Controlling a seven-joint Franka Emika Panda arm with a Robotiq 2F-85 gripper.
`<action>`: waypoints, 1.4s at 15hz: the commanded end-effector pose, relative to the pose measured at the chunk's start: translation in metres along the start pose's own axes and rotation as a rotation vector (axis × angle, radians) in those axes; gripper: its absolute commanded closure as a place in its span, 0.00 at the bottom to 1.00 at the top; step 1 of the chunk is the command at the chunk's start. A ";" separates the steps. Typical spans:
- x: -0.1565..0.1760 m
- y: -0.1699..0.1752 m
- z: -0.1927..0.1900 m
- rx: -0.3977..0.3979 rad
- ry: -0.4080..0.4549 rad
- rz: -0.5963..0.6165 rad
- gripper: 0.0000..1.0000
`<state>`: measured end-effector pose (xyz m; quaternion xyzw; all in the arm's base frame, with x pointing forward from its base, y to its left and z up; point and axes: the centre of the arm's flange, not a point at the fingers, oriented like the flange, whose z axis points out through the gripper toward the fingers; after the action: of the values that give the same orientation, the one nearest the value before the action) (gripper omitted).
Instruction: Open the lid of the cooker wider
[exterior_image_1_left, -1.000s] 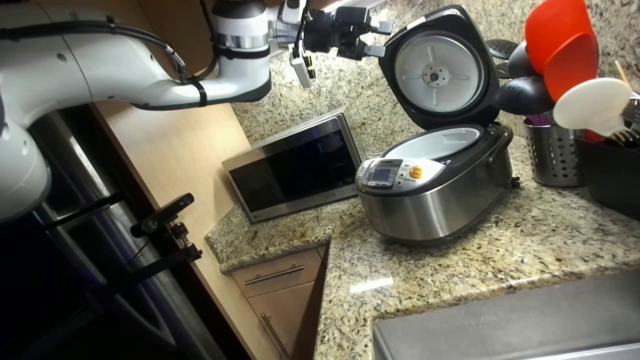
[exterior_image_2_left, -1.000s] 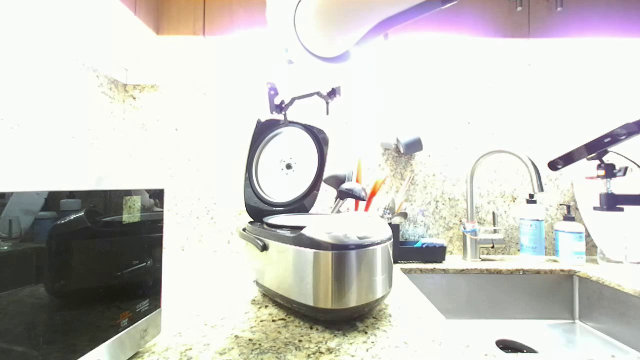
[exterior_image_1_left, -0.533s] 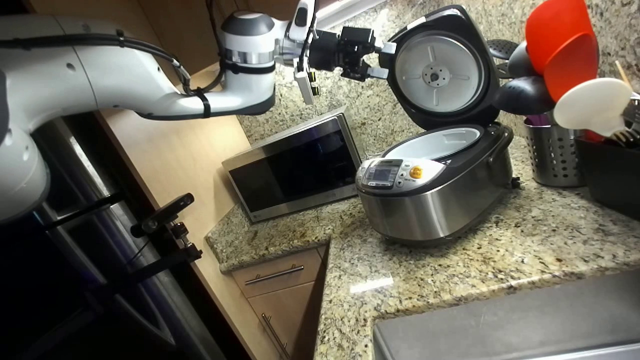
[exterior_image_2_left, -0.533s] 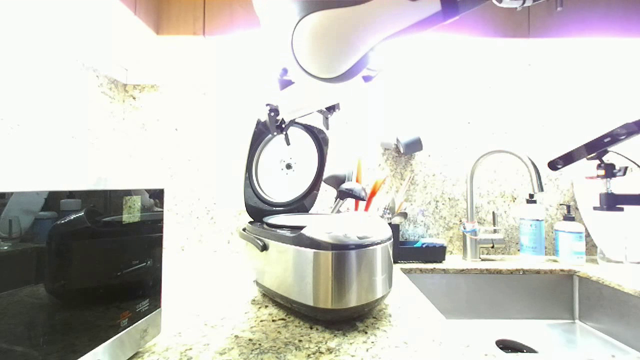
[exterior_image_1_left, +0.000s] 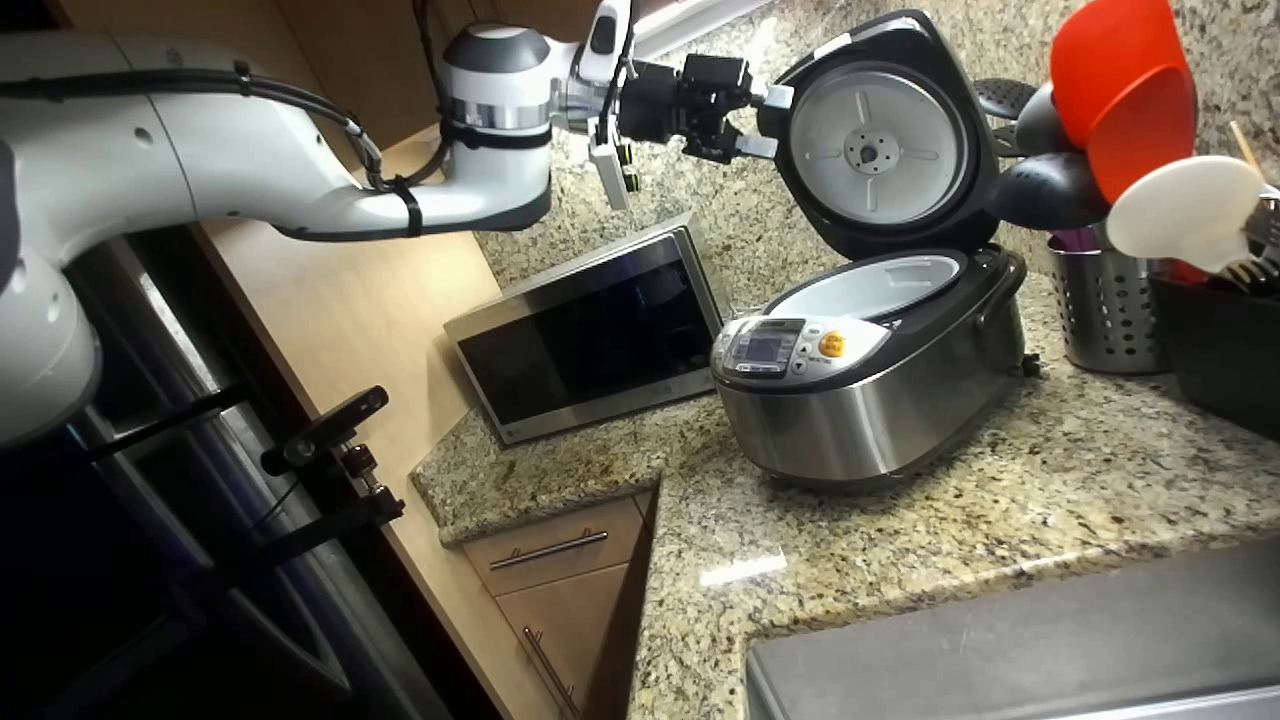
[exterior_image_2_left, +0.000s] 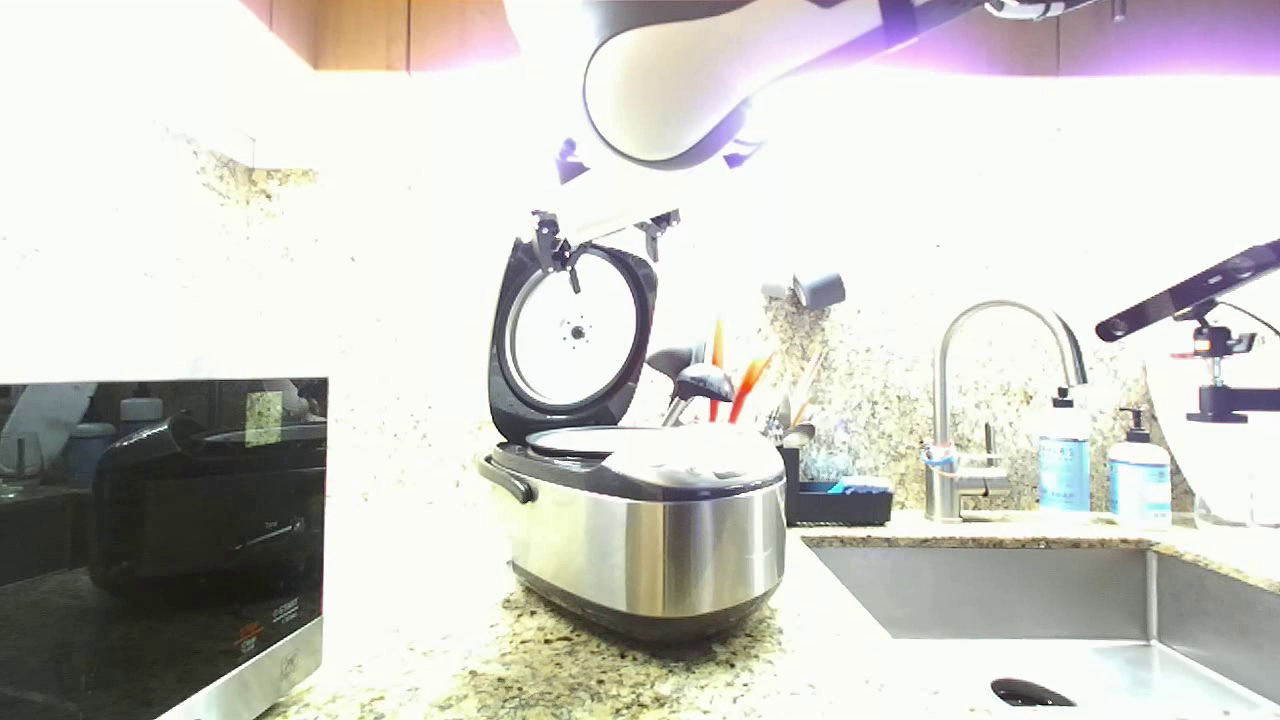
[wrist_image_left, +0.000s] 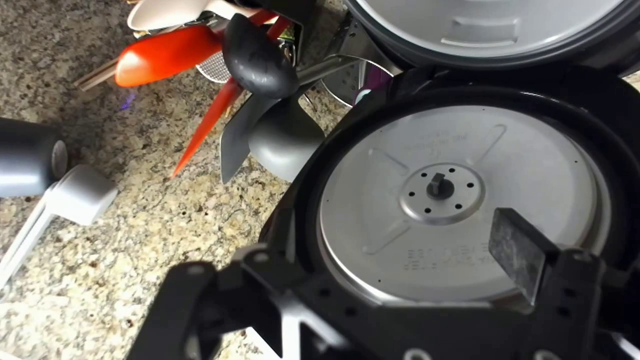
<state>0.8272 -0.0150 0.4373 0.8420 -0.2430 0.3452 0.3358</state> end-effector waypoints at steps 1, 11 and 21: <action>-0.008 -0.002 0.000 0.027 -0.003 -0.015 0.00; -0.050 0.006 -0.027 0.315 0.057 -0.116 0.00; -0.068 0.035 -0.045 0.418 0.149 -0.211 0.00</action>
<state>0.8161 0.0141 0.4210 0.8884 -0.0727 0.4062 0.2011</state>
